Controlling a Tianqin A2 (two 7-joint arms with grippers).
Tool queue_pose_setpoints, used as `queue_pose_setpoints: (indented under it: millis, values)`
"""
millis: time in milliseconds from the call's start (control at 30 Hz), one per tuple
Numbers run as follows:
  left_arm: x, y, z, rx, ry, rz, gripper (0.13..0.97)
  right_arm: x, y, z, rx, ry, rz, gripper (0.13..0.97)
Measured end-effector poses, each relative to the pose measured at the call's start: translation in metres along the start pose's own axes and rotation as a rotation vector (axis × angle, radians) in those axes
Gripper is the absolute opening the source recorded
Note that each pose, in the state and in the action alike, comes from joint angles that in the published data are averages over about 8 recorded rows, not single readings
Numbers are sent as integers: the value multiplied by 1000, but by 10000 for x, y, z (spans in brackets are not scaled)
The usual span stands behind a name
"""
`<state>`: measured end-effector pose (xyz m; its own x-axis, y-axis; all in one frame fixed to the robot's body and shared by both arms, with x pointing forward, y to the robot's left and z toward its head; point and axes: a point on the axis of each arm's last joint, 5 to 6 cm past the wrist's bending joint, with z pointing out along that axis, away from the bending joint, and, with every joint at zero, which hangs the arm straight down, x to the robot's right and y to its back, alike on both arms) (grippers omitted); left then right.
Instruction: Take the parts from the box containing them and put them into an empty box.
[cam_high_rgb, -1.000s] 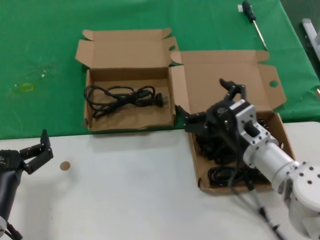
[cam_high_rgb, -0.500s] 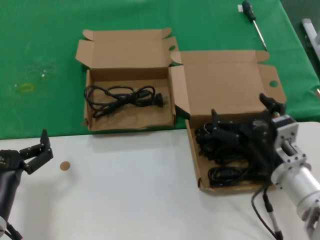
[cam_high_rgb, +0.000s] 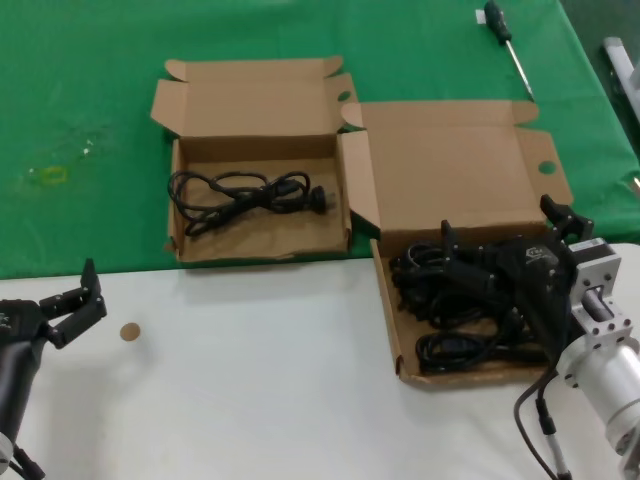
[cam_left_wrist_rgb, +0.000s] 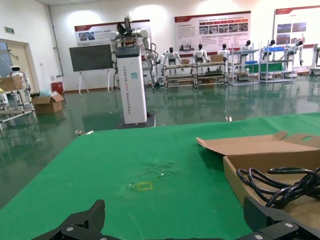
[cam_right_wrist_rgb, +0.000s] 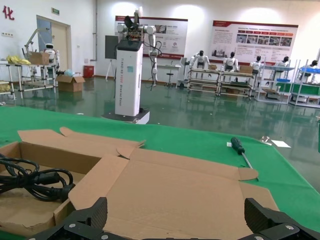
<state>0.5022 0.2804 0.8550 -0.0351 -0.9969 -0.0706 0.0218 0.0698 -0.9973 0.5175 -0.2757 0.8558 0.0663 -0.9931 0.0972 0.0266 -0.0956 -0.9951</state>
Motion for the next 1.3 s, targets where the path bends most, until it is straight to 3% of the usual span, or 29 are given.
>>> queue_pose_setpoints:
  millis: [1300]
  values:
    - [0, 0, 0, 0, 0, 0, 966, 0, 0, 0, 0, 0, 0, 966]
